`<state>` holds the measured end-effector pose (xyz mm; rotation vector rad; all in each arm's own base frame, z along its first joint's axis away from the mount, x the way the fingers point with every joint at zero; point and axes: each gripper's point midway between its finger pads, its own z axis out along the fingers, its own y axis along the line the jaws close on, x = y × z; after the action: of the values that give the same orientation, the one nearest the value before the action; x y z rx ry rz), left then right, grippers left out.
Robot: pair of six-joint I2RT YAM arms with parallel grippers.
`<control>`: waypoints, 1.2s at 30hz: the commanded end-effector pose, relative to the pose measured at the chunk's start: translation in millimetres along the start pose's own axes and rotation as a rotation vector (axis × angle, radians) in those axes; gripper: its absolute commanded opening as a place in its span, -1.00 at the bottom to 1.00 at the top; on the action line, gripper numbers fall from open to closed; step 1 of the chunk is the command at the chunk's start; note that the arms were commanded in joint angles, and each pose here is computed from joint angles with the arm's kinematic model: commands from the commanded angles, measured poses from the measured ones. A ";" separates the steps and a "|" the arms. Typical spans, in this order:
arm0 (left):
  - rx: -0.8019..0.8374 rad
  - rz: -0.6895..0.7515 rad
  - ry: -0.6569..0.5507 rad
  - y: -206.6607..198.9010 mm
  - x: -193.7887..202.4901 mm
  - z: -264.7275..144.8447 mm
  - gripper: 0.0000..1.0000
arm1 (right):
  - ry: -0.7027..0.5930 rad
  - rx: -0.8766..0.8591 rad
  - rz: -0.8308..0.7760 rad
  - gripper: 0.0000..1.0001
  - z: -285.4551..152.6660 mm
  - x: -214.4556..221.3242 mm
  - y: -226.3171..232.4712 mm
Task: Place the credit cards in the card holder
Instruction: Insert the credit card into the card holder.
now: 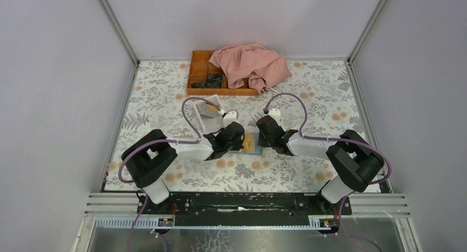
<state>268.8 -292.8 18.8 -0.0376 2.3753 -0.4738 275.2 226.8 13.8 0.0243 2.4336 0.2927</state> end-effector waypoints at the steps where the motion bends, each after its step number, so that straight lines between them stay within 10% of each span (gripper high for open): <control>1: 0.009 0.042 0.021 -8.2 8.5 4.1 -1.00 | 0.089 0.078 -0.050 -0.80 1.2 28.3 -22.3; 36: 0.040 0.099 0.111 -41.2 41.5 22.3 -1.00 | 0.074 0.058 -0.042 -0.69 -5.2 21.0 -17.6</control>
<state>266.6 -328.0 12.4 0.0606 2.3930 -0.4405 277.2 220.3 13.9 0.0338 2.4251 0.2541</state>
